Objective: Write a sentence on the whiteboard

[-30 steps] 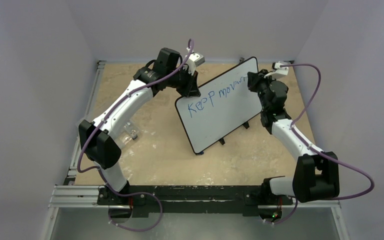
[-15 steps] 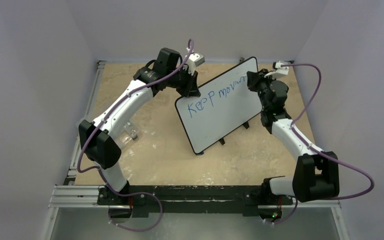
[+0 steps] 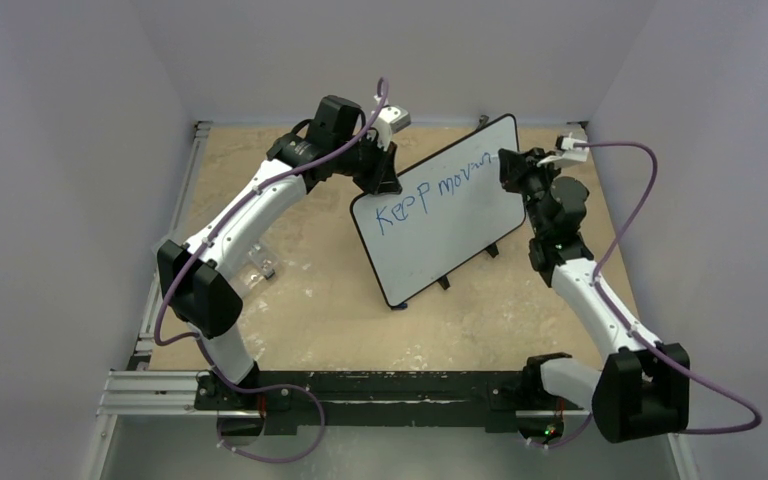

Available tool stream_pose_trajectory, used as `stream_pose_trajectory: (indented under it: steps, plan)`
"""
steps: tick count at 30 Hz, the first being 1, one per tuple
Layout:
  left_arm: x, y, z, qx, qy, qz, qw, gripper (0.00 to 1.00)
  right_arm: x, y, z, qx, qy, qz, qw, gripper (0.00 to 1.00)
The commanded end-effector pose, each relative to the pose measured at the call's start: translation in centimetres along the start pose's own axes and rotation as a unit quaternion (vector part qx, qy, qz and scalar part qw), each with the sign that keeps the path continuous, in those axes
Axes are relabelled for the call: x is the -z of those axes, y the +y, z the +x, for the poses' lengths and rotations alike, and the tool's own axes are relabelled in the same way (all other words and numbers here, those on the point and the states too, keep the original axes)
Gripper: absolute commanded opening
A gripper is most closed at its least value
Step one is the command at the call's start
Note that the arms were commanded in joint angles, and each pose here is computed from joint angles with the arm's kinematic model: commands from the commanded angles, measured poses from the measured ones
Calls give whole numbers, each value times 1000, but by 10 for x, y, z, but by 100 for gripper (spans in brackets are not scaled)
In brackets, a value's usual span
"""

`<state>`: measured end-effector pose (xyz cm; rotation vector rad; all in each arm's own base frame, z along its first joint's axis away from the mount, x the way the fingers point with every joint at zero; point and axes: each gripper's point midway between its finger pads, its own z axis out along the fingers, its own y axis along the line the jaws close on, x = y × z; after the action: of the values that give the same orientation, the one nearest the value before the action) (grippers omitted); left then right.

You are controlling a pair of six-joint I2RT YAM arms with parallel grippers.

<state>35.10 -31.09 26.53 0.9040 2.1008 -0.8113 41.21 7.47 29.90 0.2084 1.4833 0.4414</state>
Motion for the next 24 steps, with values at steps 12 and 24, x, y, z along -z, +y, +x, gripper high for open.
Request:
stream_pose_trajectory:
  steps: [12,24]
  plan:
    - [18,43,-2,-63,10,-108,992,0,6,-24,-30,13,-30,68,997,0]
    - [19,42,-2,-66,9,-108,992,0,-17,-33,-38,-2,-49,67,997,0]
